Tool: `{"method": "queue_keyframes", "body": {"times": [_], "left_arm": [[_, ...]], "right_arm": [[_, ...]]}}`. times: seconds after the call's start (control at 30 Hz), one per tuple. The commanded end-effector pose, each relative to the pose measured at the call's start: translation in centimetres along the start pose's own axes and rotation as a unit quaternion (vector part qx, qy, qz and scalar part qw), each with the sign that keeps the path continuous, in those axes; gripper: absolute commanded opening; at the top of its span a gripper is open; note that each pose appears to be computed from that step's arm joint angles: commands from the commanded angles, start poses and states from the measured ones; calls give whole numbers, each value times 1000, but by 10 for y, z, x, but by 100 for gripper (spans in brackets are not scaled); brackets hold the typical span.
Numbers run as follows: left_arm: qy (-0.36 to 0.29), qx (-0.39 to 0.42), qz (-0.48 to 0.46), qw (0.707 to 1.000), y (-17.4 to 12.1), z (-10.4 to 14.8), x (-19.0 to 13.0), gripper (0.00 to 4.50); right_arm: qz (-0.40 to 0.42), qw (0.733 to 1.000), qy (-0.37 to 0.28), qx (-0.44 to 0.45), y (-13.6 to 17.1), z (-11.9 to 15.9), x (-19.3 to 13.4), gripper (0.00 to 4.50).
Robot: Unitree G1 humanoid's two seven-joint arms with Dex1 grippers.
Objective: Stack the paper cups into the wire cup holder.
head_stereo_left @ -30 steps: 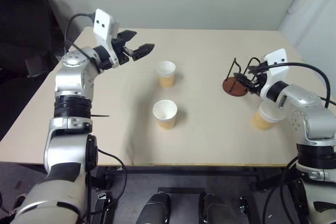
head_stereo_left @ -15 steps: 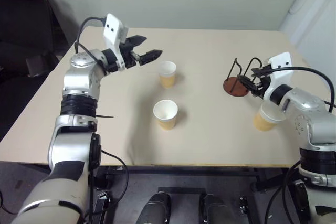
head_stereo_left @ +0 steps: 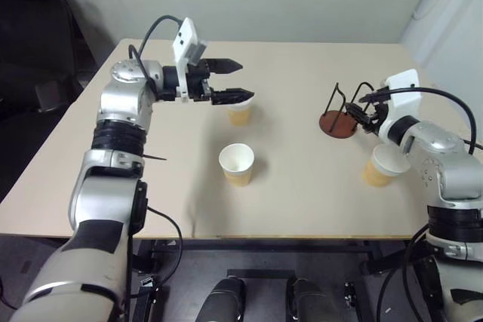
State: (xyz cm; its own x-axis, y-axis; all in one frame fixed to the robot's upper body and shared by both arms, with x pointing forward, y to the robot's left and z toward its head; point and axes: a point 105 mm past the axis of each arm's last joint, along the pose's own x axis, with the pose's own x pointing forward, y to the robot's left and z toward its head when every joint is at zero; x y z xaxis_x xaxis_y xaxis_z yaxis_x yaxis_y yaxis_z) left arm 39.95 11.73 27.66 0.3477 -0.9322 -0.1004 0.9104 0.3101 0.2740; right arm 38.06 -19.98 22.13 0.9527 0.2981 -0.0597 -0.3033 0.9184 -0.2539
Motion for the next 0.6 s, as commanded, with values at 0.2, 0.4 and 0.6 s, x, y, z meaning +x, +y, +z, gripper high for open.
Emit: {"method": "queue_keyframes", "body": {"times": [0.2, 0.4, 0.6], "left_arm": [[-29, 34, 13, 999, 3, 23, -7, 447], [-28, 40, 25, 999, 4, 24, -11, 447], [-26, 40, 34, 998, 5, 24, -15, 447]], "right_arm": [[23, 999, -10, -30, 19, 11, 22, 275], [12, 998, -6, -66, 20, 7, 35, 275], [7, 996, -5, -84, 17, 5, 37, 275]]}}
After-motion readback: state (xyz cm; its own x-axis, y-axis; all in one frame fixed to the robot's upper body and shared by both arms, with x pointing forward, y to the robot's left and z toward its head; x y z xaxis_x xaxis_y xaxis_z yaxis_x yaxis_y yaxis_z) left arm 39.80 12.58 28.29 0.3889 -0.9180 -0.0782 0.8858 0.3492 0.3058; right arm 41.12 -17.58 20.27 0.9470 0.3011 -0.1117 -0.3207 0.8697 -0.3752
